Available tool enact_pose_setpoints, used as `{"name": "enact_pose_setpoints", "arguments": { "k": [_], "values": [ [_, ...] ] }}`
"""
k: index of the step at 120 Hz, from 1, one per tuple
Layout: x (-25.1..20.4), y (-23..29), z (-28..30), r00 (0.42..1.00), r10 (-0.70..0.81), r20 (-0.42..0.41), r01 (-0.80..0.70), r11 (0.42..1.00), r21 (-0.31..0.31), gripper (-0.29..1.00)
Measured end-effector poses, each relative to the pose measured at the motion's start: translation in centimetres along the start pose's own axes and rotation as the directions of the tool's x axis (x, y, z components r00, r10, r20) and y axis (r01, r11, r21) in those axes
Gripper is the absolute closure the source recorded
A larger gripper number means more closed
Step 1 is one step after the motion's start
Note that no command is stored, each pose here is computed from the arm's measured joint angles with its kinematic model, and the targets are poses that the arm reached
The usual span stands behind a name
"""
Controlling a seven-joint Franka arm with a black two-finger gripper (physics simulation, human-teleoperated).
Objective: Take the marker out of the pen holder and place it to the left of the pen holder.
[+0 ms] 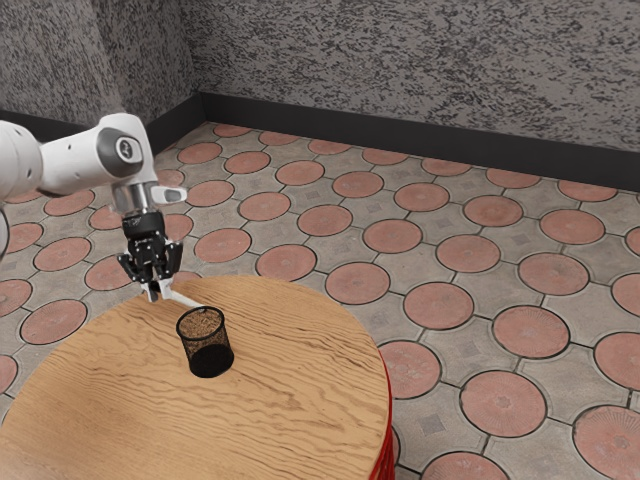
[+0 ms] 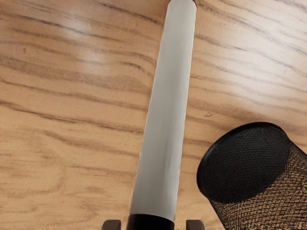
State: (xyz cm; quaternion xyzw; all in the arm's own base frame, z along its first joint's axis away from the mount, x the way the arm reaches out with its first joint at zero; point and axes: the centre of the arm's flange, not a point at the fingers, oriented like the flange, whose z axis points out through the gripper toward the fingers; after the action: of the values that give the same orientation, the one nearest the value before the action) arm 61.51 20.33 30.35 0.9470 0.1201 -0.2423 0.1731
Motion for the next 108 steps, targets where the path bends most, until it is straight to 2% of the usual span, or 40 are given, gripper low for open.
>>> {"name": "enact_pose_setpoints", "arguments": {
  "k": [60,68,88,100,108],
  "values": [
    [0.0,-2.0,6.2,0.992,-0.004,0.126,0.005,1.0,-0.003,0.75],
    [0.0,-2.1,6.4,0.992,-0.003,0.128,0.003,1.0,-0.004,0.67],
    [-0.1,-2.2,5.6,0.994,0.001,0.112,0.0,1.0,-0.009,0.32],
    [-2.3,1.2,-2.3,0.998,0.049,-0.039,-0.048,0.998,0.037,0.2],
    [-7.5,7.6,-8.7,0.981,0.12,-0.155,-0.101,0.987,0.125,0.15]
  ]
}}
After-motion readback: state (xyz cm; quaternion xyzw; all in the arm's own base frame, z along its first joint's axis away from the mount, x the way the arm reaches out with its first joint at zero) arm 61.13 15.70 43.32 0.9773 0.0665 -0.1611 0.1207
